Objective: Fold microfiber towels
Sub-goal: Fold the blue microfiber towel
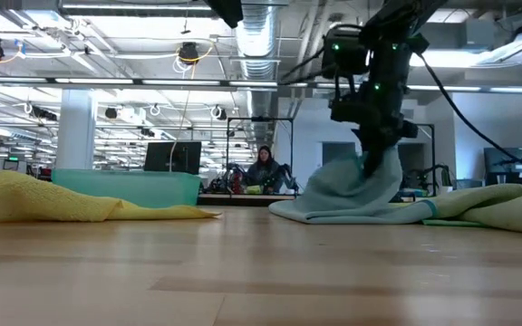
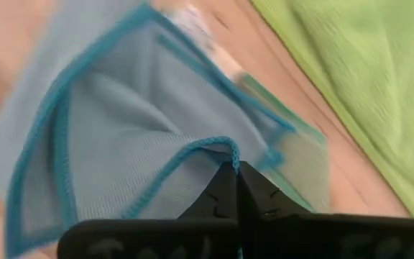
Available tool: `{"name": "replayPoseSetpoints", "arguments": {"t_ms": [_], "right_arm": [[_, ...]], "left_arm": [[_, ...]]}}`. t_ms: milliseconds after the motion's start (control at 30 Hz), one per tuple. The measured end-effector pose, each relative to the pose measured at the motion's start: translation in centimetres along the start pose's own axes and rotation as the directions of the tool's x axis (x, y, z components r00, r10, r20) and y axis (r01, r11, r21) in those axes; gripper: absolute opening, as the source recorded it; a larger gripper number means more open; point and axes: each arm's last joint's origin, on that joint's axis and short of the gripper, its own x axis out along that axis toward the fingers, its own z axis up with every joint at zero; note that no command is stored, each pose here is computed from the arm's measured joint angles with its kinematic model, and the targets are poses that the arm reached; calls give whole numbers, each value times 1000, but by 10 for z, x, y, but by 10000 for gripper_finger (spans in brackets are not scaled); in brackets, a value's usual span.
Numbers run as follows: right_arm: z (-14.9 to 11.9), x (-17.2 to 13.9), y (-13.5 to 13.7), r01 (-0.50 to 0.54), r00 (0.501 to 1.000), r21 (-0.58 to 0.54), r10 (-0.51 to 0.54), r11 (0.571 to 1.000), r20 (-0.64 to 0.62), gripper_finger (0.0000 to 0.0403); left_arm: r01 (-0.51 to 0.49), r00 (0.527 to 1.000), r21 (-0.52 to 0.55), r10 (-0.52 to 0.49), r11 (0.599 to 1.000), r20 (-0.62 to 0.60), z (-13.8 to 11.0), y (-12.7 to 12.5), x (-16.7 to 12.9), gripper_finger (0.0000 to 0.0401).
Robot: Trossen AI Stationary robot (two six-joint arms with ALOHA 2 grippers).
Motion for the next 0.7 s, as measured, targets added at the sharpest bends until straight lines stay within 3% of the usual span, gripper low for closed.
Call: {"name": "replayPoseSetpoints", "arguments": {"t_ms": [167, 433, 700], "right_arm": [[-2, 0, -6, 20, 999, 63, -17, 998, -47, 14], [-3, 1, -5, -11, 998, 69, 16, 998, -60, 32], [0, 2, -16, 27, 997, 176, -13, 984, -78, 92]], "left_arm": [[1, 1000, 0, -1, 1000, 0, 0, 0, 0, 139], [1, 1000, 0, -1, 1000, 0, 0, 0, 0, 139], [5, 1000, -7, -5, 1000, -1, 0, 0, 0, 139]]}}
